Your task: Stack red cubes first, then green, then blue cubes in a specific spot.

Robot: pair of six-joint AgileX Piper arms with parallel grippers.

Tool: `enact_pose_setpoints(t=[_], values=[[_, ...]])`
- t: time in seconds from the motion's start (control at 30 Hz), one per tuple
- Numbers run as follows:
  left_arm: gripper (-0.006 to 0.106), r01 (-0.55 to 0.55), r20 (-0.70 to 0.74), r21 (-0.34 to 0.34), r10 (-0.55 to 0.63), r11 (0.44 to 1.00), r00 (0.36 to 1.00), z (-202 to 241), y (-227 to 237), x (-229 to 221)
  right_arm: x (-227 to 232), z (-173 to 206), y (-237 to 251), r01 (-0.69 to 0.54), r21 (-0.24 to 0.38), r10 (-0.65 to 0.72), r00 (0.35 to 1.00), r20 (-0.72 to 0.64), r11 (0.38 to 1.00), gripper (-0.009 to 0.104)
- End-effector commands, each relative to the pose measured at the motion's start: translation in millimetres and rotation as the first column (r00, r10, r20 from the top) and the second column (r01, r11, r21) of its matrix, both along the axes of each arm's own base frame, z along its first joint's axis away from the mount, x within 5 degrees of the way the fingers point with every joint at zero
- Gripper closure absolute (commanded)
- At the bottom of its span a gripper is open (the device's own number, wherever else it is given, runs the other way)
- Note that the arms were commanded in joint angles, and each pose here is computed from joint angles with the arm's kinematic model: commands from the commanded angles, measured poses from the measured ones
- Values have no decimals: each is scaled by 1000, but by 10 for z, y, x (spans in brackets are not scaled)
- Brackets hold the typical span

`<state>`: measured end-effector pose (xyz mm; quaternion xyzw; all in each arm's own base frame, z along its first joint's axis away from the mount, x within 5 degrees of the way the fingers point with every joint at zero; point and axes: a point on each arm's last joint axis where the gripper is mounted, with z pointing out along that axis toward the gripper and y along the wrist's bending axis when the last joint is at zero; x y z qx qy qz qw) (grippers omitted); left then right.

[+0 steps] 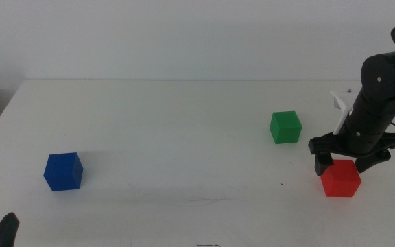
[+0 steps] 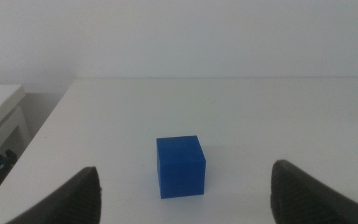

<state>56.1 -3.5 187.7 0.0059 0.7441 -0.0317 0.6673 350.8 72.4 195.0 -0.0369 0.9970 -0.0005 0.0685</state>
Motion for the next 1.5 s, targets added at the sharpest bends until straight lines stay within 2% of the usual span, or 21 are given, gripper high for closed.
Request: enact_pose_setpoints(t=[0.0, 0.2, 0.47, 0.57, 0.63, 0.73, 0.77, 0.9, 1.13, 1.37, 1.47], values=[[7, -4, 105, -19, 6, 1000, 994, 97, 4, -11, 16, 173, -18, -2, 7, 2, 998, 66, 1000, 6], [7, -4, 105, -19, 6, 1000, 994, 97, 4, -11, 28, 128, -20, 18, 8, -18, 998, 54, 1000, 8], [7, -4, 105, -19, 6, 1000, 994, 97, 4, -11, 42, 32, -17, 44, 5, -44, 999, 23, 999, 32], [7, -4, 105, -19, 6, 1000, 994, 97, 4, -11, 35, 27, -19, 45, 2, -45, 999, 14, 999, 48], [7, -4, 105, -19, 6, 1000, 994, 97, 4, -11, 25, 30, -21, 47, 0, -47, 999, 4, 999, 64], [7, -4, 105, -19, 6, 1000, 994, 97, 4, -11, 5, 75, 9, 52, -7, -52, 999, -9, 999, 94], [7, -4, 105, -19, 6, 1000, 994, 97, 4, -11, -6, 105, 27, 58, -8, -58, 998, -1, 998, 97], [7, -4, 105, -19, 6, 1000, 994, 97, 4, -11, -54, 319, 214, 93, 17, -93, 995, 43, 996, 96], [7, -4, 105, -19, 6, 1000, 994, 97, 4, -11, -97, 655, 755, 84, 31, -87, 992, 92, 996, 96], [7, -4, 105, -19, 6, 1000, 994, 97, 4, -11, -108, 703, 1368, 103, 84, -111, 989, 102, 991, 96], [7, -4, 105, -19, 6, 1000, 994, 97, 4, -11, -88, 662, 1631, 93, 86, -101, 991, 86, 992, 96]])
